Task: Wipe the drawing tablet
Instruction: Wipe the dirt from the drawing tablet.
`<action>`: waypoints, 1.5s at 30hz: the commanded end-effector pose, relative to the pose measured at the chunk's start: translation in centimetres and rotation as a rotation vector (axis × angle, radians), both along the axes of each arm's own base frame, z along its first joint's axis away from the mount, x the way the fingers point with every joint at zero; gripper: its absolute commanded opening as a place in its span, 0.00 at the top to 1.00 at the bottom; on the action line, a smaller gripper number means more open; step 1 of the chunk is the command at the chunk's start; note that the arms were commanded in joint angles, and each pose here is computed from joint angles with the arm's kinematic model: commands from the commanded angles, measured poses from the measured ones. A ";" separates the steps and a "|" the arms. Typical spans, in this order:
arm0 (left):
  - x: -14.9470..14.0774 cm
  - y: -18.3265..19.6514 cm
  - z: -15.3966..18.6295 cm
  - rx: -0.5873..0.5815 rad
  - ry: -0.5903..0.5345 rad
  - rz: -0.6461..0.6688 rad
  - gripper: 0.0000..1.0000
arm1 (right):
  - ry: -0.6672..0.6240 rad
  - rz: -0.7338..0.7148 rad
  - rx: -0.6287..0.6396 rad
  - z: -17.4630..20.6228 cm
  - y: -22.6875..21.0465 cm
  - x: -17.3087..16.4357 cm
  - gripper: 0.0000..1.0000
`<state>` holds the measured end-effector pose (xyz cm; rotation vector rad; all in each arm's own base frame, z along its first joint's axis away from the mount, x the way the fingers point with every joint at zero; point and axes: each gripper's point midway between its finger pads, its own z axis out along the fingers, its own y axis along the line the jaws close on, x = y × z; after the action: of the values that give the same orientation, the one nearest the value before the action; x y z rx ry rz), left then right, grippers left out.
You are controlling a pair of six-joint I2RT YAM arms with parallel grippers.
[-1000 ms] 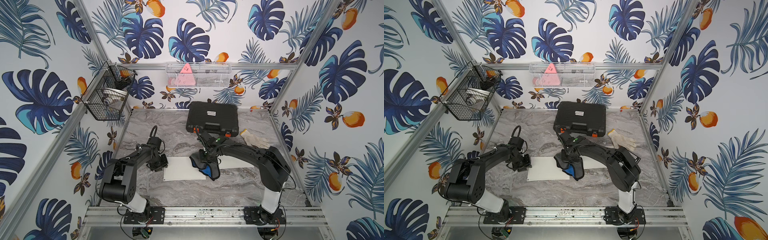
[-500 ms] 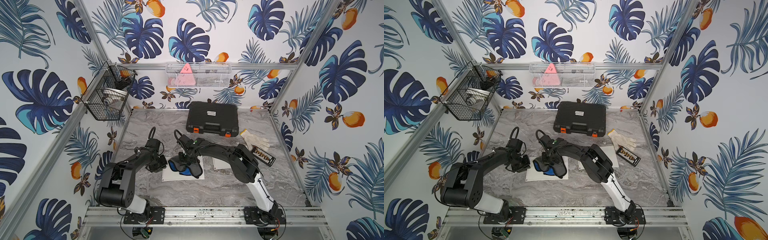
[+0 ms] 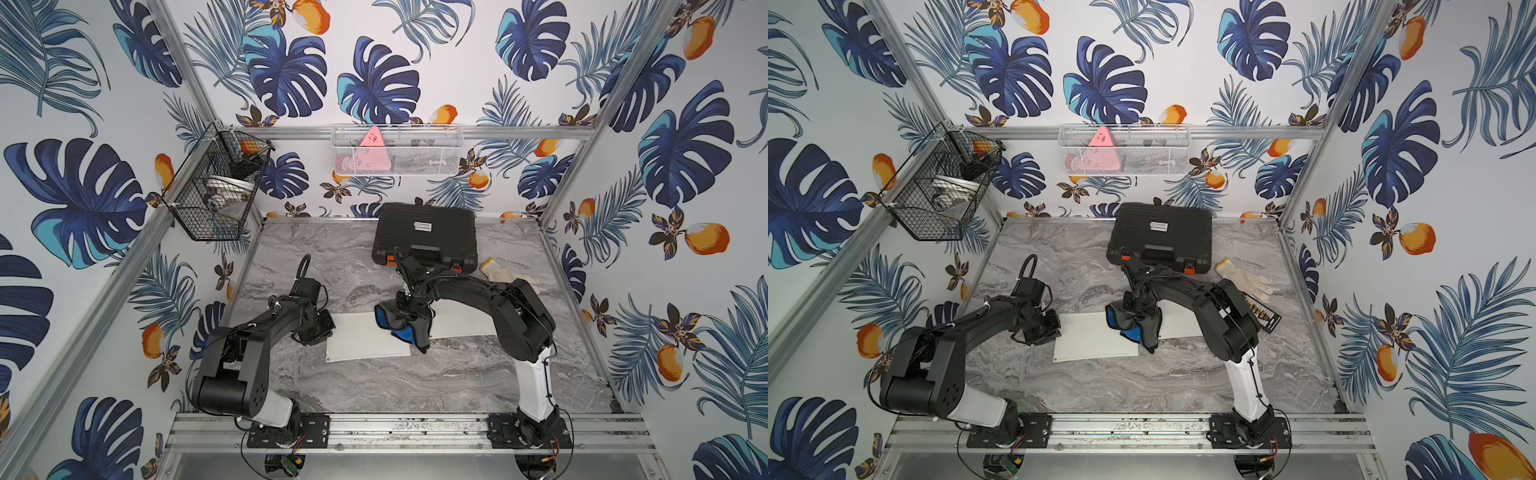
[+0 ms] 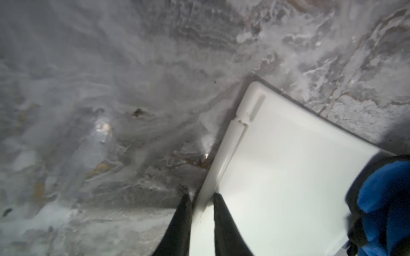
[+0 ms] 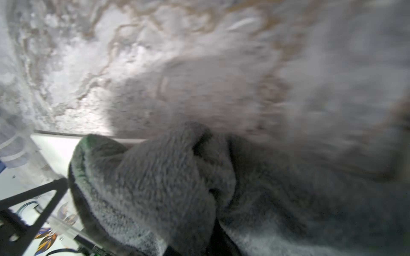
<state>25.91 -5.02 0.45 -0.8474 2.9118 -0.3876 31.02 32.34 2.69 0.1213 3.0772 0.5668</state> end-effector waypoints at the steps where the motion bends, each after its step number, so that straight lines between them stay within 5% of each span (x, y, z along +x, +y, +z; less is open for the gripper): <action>1: -4.1 0.8 -2.8 0.045 0.170 0.028 0.80 | -0.014 0.050 -0.015 0.2 1.3 -0.5 1.00; 9: -3.9 0.2 -2.8 0.012 0.152 0.011 0.80 | 0.030 0.130 0.087 -1.3 12.7 -1.6 1.00; 15: -3.9 0.4 -2.6 0.021 0.147 0.011 0.80 | 0.050 0.107 0.168 -2.0 16.0 -0.4 1.00; 28: -3.4 0.8 -2.2 0.047 0.141 0.004 0.80 | 0.004 -0.136 -0.061 -1.2 -1.8 5.7 1.00; 41: -3.3 0.2 -2.5 0.011 0.132 0.001 0.81 | 0.074 0.127 0.087 -1.0 13.1 -6.3 1.00; 45: -3.3 0.2 -2.3 0.016 0.132 -0.003 0.81 | 0.098 0.103 0.114 -1.0 13.7 -6.5 1.00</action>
<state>27.19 -6.89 0.58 -0.8235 2.8682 -0.5682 25.12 46.31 2.18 -0.1026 3.1026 0.7467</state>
